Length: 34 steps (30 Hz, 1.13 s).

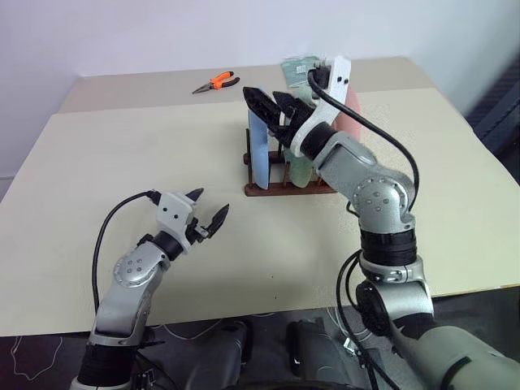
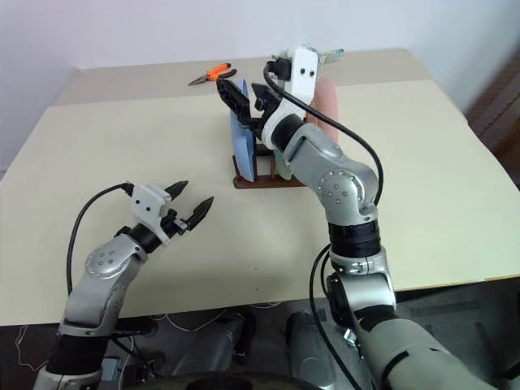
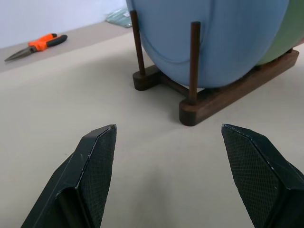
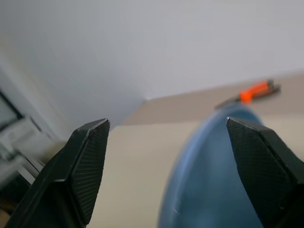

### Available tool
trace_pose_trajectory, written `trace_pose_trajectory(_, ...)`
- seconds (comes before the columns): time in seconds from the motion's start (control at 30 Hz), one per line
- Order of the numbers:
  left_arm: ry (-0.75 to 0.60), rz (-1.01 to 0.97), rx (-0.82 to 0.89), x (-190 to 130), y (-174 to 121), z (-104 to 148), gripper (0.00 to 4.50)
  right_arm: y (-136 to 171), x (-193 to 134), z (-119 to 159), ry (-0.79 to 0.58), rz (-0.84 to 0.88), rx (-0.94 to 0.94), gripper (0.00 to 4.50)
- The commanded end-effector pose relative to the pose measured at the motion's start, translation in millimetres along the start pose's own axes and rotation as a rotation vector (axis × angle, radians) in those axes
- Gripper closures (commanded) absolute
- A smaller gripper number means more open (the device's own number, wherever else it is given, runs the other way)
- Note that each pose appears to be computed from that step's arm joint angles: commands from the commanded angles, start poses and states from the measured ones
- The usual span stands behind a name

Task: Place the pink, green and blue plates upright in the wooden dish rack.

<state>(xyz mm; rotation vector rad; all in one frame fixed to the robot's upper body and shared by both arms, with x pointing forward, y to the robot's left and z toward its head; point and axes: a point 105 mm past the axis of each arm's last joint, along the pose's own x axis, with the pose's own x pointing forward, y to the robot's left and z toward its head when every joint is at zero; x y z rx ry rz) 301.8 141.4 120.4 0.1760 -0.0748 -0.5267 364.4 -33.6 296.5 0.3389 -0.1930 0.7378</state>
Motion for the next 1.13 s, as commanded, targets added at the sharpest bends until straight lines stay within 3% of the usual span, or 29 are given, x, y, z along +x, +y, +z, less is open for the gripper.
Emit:
trace_pose_trajectory(0.03,-0.040,-0.014,0.018,0.5,-5.0,12.0,0.88,28.9,-9.7,43.6,-0.132,0.160,-0.154,0.55)
trace_pose_trajectory(0.17,-0.032,0.001,0.023,-2.2,-2.3,10.7,0.88,27.3,-40.9,68.7,-0.181,0.238,-0.320,0.55)
trace_pose_trajectory(0.3,-0.007,0.045,0.039,-9.6,11.3,6.1,0.88,-12.7,-75.0,82.3,-0.155,0.117,-0.487,0.55)
trace_pose_trajectory(0.4,0.046,0.130,0.072,-26.2,39.6,-5.2,0.88,-96.0,-128.3,84.9,-0.066,-0.204,-0.554,0.55)
trace_pose_trajectory(0.47,0.061,0.155,0.081,-29.6,46.0,-8.2,0.88,-123.3,-150.3,81.5,-0.027,-0.300,-0.560,0.55)
trace_pose_trajectory(0.57,0.106,0.198,0.103,-40.6,60.1,-19.0,0.88,-163.3,-186.8,34.9,0.197,-0.403,-0.604,0.55)
trace_pose_trajectory(0.73,0.136,0.220,0.110,-50.5,66.9,-26.8,0.88,-175.8,-210.0,-21.7,0.360,-0.371,-0.573,0.55)
trace_pose_trajectory(1.13,0.151,0.221,0.087,-49.5,49.8,-35.4,0.88,-180.4,-208.2,-60.4,0.413,-0.329,-0.543,0.55)
